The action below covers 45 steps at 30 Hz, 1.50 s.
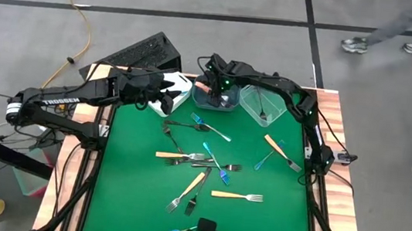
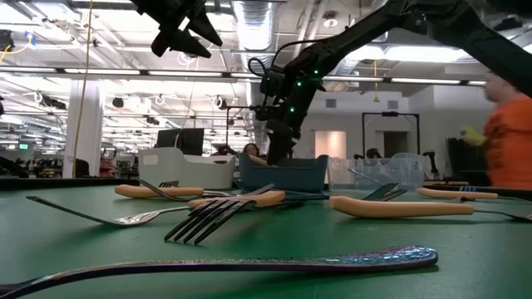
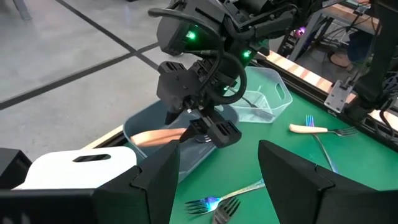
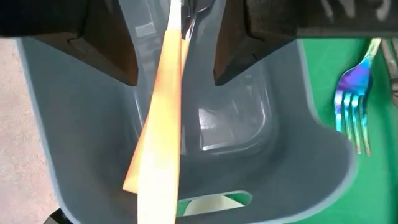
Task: Sort silverware by color (type)
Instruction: Put the black fork into the transparent bin
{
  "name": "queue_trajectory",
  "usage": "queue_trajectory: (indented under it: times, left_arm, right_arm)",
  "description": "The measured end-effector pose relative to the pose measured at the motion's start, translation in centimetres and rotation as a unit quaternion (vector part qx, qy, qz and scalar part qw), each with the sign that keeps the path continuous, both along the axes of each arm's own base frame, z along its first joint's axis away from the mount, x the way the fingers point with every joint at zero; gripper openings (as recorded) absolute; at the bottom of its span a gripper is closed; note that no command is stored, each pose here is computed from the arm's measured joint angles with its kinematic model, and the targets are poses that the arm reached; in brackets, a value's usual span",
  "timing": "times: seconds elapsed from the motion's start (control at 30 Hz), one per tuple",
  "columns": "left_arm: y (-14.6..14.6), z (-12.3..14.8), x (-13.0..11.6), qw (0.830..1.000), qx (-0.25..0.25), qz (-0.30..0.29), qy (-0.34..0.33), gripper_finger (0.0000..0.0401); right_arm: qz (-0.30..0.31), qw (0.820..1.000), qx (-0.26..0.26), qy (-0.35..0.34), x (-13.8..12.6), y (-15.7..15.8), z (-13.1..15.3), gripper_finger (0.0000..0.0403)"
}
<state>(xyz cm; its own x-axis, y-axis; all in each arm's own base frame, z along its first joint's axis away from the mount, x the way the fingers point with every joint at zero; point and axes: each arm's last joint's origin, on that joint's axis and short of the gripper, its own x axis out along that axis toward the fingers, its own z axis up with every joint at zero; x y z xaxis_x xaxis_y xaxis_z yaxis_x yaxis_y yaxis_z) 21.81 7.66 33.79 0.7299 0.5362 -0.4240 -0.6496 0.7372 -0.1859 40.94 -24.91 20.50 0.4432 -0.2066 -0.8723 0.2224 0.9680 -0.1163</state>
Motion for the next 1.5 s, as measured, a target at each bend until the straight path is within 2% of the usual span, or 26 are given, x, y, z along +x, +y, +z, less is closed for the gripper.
queue_trajectory:
  times: [0.27,0.4,0.5,0.67,0.7,0.83,1.03,1.2,1.5]
  left_arm:
    - [0.0,0.0,0.0,1.000,0.000,0.001,0.000,0.0202]
    - [0.0,0.0,0.0,1.000,-0.001,0.001,0.000,0.0202]
    - [0.0,0.0,0.0,1.000,-0.001,0.002,0.001,0.0202]
    - [0.0,0.0,0.0,1.000,-0.004,0.004,0.000,0.0202]
    - [0.0,-0.1,0.0,1.000,-0.005,0.004,0.001,0.0202]
    - [0.0,-0.1,-0.1,1.000,-0.004,0.006,0.002,0.0202]
    - [0.0,-0.2,-0.1,1.000,-0.006,0.019,0.003,0.0202]
    - [0.1,-0.2,-0.1,1.000,-0.006,0.019,0.004,0.0202]
    - [0.0,-0.2,-0.1,1.000,-0.007,0.019,0.005,0.0202]
  right_arm:
    - [-0.012,0.999,-0.010,-0.030,-0.9,0.1,3.2,0.0217]
    - [0.047,0.996,0.023,-0.076,-1.0,0.7,4.5,0.0195]
    - [0.061,0.993,0.018,-0.096,-0.5,1.0,4.9,0.0147]
    - [0.049,0.994,0.034,-0.090,-0.3,0.6,3.7,0.0026]
    - [0.049,0.994,0.029,-0.096,-0.2,0.5,3.8,0.0014]
    - [0.047,0.992,0.018,-0.113,-0.2,0.2,4.3,0.0016]
    - [0.028,0.993,0.029,-0.109,-0.6,-0.3,3.8,0.0006]
    - [0.037,0.992,0.045,-0.109,-0.6,0.0,3.6,0.0006]
    - [0.029,0.994,0.075,-0.069,0.0,-0.1,0.5,0.0004]
